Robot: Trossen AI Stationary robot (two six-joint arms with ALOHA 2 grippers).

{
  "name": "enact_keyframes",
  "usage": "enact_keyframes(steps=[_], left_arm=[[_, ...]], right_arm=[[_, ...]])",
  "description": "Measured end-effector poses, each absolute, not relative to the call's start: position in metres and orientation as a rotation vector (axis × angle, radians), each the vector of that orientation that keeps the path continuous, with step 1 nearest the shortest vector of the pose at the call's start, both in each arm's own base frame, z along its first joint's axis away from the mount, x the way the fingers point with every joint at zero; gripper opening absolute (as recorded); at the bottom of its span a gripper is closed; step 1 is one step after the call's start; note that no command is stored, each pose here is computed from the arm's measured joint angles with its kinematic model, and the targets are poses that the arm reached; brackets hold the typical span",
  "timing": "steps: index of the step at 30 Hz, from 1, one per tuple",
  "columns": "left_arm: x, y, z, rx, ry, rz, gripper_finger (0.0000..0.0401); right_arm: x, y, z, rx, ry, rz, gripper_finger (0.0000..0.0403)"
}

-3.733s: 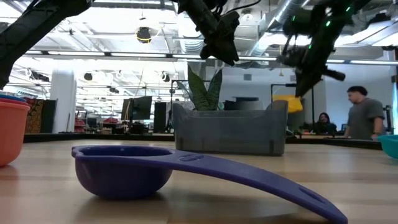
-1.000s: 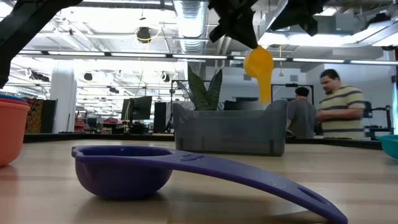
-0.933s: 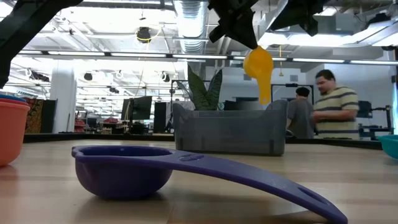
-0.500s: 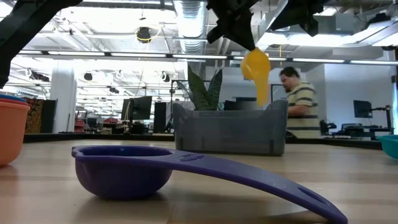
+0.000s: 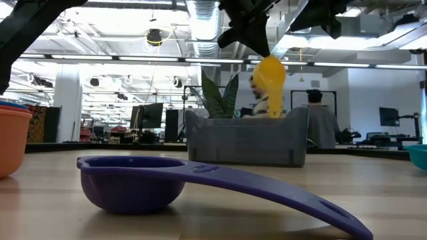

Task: Nest measuring cups in basket
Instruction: Stack the yellow measuring cup on top of the blue measuring cup

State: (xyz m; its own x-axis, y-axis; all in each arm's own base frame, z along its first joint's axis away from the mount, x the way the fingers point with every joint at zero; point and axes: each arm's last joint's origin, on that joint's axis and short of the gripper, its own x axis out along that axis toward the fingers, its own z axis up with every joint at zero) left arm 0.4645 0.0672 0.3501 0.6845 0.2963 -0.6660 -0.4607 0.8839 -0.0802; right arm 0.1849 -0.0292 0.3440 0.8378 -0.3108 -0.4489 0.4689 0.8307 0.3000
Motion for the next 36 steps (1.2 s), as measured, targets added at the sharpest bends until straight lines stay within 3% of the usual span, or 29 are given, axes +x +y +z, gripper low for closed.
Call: enact_keyframes(steps=[9,23,36], left_arm=[[0.437,0.065,0.374,-0.330,0.740,0.410,0.0000],[0.351,-0.020,0.437,-0.642,0.877,0.263,0.0000],[0.320,-0.106,0.412,-0.705,1.134,0.350,0.0000]], right_arm=[[0.182,-0.035,0.351,0.424,0.325,-0.447,0.0065],[0.175,-0.045,0.348,0.453,0.362,-0.458,0.0071],[0.178,-0.040,0.345,0.529,0.384,-0.438,0.0071]])
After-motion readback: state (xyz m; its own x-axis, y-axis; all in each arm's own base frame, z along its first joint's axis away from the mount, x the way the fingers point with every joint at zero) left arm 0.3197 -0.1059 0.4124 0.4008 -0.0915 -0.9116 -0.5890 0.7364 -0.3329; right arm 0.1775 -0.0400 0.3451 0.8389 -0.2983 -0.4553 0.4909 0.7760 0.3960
